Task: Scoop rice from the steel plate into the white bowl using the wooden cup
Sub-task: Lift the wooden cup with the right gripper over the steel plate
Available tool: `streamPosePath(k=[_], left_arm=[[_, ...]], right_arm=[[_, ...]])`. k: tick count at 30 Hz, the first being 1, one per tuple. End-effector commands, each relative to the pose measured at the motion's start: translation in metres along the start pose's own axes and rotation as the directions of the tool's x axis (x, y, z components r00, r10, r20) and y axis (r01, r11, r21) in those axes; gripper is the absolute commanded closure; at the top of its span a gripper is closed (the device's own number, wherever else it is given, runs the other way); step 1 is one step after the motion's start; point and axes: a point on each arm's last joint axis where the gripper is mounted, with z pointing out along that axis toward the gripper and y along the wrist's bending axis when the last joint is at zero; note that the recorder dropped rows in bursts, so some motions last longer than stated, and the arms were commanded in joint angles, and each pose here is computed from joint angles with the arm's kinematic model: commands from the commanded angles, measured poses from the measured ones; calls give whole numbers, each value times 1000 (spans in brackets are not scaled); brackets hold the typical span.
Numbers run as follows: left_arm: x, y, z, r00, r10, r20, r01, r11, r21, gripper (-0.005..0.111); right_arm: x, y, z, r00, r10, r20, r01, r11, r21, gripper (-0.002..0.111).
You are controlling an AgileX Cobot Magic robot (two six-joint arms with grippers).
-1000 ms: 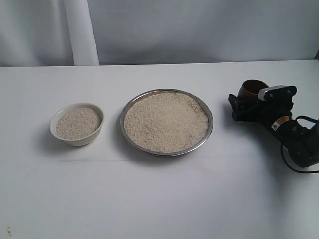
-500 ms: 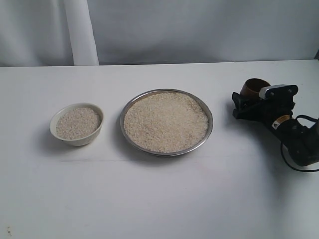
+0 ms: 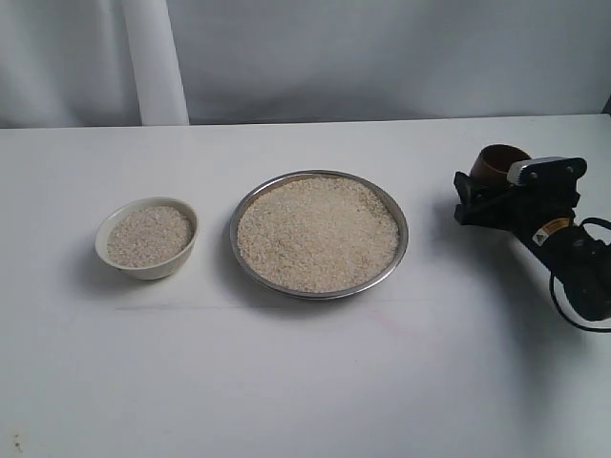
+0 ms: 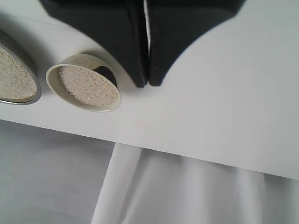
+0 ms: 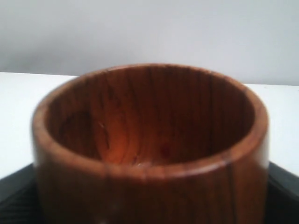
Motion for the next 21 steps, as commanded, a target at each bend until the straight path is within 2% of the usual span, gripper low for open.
streamPosePath(k=[1, 6, 10, 18, 21], left_arm=[[0, 0, 0, 1000, -5, 2, 5, 1000, 7, 107], [0, 0, 0, 1000, -5, 2, 5, 1000, 7, 107], [0, 0, 0, 1000, -5, 2, 5, 1000, 7, 107], [0, 0, 0, 1000, -5, 2, 5, 1000, 7, 107], [0, 0, 0, 1000, -5, 2, 5, 1000, 7, 107]], right_arm=[[-12, 4, -6, 999, -31, 30, 33, 999, -44, 81], [-26, 17, -12, 1000, -6, 13, 8, 984, -177, 81], [-43, 27, -15, 995, -97, -23, 86, 952, -292, 81], [-86, 40, -23, 999, -49, -17, 39, 928, -372, 82], [-104, 50, -26, 997, -78, 2, 73, 920, -386, 91]])
